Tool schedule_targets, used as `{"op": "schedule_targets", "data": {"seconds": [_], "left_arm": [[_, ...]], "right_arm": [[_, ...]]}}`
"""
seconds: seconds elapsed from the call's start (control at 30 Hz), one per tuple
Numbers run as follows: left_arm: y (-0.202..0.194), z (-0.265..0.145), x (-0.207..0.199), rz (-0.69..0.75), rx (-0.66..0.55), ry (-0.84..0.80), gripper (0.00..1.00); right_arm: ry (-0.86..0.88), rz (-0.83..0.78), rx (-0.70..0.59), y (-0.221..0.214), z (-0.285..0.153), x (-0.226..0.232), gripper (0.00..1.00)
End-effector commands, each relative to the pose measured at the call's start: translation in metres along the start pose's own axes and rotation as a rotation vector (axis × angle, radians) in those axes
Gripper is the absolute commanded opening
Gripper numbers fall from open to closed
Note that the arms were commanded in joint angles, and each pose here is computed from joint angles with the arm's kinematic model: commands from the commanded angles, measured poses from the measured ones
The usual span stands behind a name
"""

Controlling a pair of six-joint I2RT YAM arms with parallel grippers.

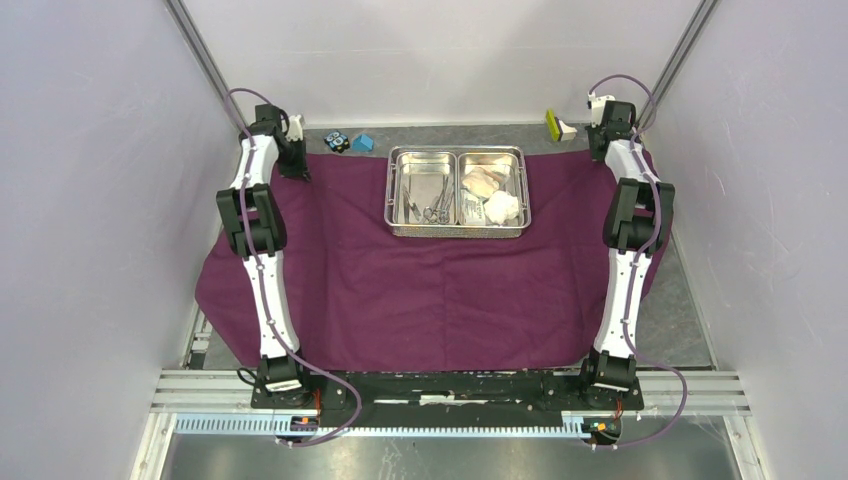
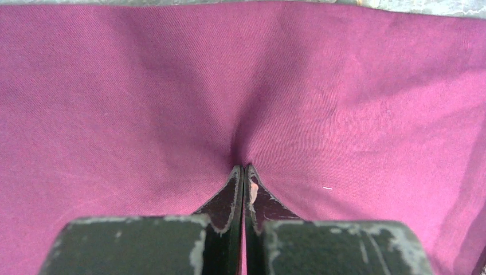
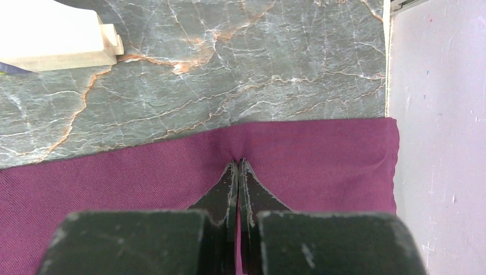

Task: Open and lay out the surgical kit
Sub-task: Open the surgical kit at the center of the board.

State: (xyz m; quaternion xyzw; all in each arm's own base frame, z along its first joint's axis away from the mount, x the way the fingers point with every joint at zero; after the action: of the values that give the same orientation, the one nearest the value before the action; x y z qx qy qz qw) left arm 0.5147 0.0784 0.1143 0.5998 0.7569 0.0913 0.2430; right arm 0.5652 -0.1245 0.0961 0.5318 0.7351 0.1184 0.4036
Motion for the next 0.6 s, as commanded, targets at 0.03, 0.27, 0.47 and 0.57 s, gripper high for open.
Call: {"op": "schedule_targets", "data": {"seconds": [0.03,0.27,0.47,0.57], "left_arm": [[0.027,-0.005,0.019,-0.039,-0.134,0.070,0.02],[0.032,-0.005,0.018,-0.027,-0.155,0.068,0.02],[0.032,-0.005,0.019,-0.013,-0.153,0.070,0.02],[0.031,-0.004,0.021,-0.004,-0.149,0.077,0.02]], "right_arm": [[-0.133,0.007,-0.075,0.017,0.000,-0.028,0.00],[-0.120,0.007,-0.054,0.007,-0.004,-0.027,0.00],[-0.110,0.003,-0.039,-0.002,-0.011,-0.028,0.00],[-0.109,0.005,-0.038,-0.004,-0.013,-0.031,0.00]]}}
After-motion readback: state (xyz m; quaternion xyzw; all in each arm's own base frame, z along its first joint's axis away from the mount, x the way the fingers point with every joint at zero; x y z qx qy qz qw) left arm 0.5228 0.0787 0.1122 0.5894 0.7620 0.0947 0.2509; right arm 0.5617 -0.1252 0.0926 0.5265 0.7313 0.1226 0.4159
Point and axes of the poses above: each gripper's point midway between its finger pads, its own z axis out along the fingers, its own x axis along the line the jaws close on, y = z × x, the point moved 10 cm from there along -z, back along the fingers, and after that the axes turned 12 degrees about -z, right-handed, at the moved point
